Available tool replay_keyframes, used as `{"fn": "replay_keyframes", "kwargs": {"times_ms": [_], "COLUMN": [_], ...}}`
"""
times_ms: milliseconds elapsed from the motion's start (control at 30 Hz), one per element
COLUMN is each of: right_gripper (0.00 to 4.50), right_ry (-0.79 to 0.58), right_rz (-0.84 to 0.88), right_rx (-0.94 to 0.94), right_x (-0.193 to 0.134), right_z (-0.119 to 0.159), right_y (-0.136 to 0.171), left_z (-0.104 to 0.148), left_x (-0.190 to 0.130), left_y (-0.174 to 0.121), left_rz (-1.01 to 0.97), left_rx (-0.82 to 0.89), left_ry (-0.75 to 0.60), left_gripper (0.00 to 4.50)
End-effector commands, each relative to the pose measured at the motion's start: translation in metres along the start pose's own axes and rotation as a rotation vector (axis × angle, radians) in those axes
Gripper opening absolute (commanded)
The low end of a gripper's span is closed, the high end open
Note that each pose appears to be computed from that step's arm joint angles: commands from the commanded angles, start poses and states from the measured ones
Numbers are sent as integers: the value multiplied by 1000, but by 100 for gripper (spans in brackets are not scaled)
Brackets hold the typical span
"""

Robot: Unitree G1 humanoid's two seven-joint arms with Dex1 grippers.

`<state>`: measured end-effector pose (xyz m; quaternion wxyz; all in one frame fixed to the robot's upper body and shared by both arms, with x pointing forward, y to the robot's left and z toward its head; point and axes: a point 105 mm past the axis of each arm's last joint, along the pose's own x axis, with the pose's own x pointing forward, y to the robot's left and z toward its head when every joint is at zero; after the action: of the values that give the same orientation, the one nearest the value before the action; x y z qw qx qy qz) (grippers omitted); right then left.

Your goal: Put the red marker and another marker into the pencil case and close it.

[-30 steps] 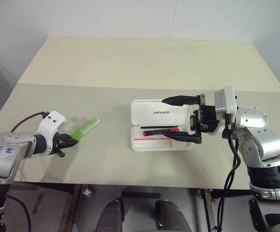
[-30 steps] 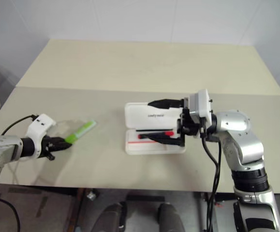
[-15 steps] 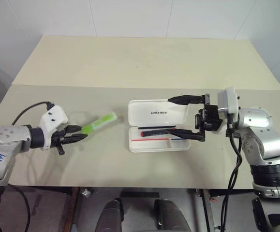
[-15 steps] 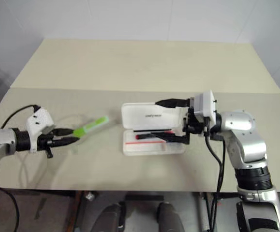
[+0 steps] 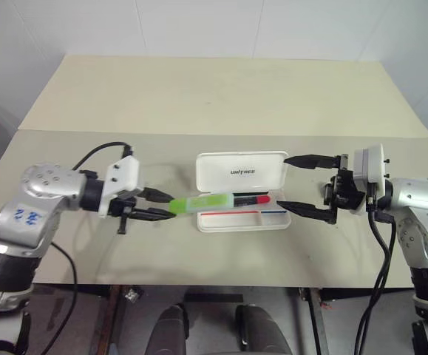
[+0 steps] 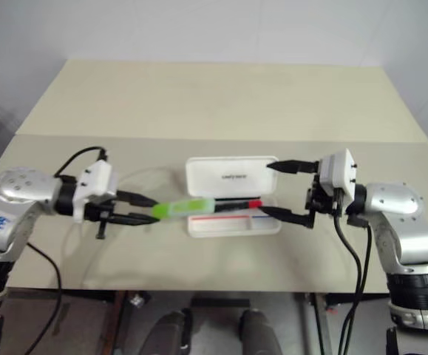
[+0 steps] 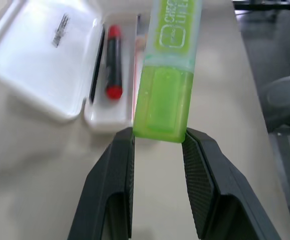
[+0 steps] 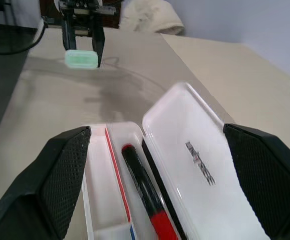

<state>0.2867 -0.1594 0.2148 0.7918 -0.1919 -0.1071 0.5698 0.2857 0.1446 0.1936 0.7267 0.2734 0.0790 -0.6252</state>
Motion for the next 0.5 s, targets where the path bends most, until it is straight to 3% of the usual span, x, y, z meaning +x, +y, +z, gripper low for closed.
{"fn": "replay_keyframes", "kwargs": {"times_ms": [33, 200, 500], "right_gripper": [450, 450, 450], "right_ry": [3, 33, 49], "right_rz": [-40, -108, -153], "right_rx": [-62, -28, -8], "right_x": [-9, -20, -21], "right_z": [12, 2, -3], "right_y": [-3, 4, 9], "left_z": [7, 7, -4], "left_x": [5, 43, 64], "left_y": [7, 8, 2], "left_rz": [17, -43, -52], "left_rx": [22, 0, -77], "left_ry": [4, 37, 99], "left_gripper": [106, 106, 106]}}
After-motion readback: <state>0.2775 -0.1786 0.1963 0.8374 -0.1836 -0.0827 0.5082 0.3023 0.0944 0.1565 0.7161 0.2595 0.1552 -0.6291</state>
